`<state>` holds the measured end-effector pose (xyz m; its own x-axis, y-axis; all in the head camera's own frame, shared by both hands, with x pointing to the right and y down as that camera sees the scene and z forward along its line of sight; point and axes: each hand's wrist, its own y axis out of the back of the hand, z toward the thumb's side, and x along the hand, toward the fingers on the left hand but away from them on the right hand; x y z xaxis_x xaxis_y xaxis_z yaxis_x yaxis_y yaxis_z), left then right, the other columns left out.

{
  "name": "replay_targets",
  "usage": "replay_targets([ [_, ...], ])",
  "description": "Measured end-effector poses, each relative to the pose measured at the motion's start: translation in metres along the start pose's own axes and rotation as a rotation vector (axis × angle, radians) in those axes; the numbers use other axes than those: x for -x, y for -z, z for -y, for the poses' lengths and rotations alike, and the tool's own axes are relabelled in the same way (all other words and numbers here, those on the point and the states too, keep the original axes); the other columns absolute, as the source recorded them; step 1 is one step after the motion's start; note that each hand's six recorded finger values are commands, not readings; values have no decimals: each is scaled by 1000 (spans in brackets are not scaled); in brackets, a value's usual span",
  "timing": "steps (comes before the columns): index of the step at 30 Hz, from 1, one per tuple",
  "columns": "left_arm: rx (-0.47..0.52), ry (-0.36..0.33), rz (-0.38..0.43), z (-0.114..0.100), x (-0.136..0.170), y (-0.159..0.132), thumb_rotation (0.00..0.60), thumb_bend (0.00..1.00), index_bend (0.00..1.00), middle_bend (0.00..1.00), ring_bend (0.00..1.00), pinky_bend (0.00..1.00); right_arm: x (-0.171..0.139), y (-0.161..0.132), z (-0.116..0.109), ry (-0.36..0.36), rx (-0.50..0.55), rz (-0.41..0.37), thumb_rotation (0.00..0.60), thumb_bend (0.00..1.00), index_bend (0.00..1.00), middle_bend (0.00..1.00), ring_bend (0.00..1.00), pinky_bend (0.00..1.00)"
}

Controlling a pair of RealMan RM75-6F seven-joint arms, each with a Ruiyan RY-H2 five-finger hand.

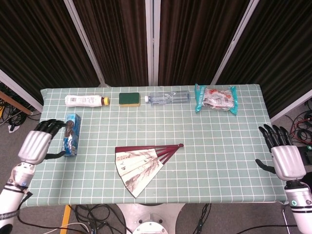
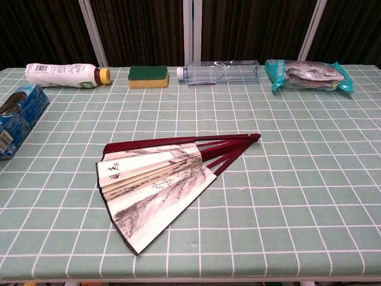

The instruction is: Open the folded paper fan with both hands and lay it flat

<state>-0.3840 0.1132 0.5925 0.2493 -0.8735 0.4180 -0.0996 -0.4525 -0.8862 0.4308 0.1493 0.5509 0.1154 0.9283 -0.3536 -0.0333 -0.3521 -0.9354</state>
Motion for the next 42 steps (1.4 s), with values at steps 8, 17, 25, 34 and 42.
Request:
replay_targets([
  [8, 76, 206, 199, 17, -83, -70, 600, 85, 253, 252, 221, 258, 2, -3, -2, -7, 4, -15, 589, 73, 0, 56, 0, 0],
  [17, 41, 334, 283, 61, -136, -145, 600, 164, 329, 296, 257, 268, 1, 0, -2, -11, -3, 3, 591, 72, 0, 52, 0, 0],
  [25, 7, 428, 275, 106, -150, -185, 600, 183, 350, 353, 310, 332, 1, 2, 0, -20, -1, 12, 599, 72, 0, 52, 0, 0],
  [34, -51, 492, 242, 139, -162, -209, 600, 184, 333, 351, 310, 332, 3, 5, 3, -28, 0, 19, 596, 72, 0, 50, 0, 0],
  [42, -52, 553, 198, 157, -168, -223, 600, 220, 337, 380, 349, 333, 2, 11, 4, -30, 2, 34, 598, 72, 0, 49, 0, 0],
])
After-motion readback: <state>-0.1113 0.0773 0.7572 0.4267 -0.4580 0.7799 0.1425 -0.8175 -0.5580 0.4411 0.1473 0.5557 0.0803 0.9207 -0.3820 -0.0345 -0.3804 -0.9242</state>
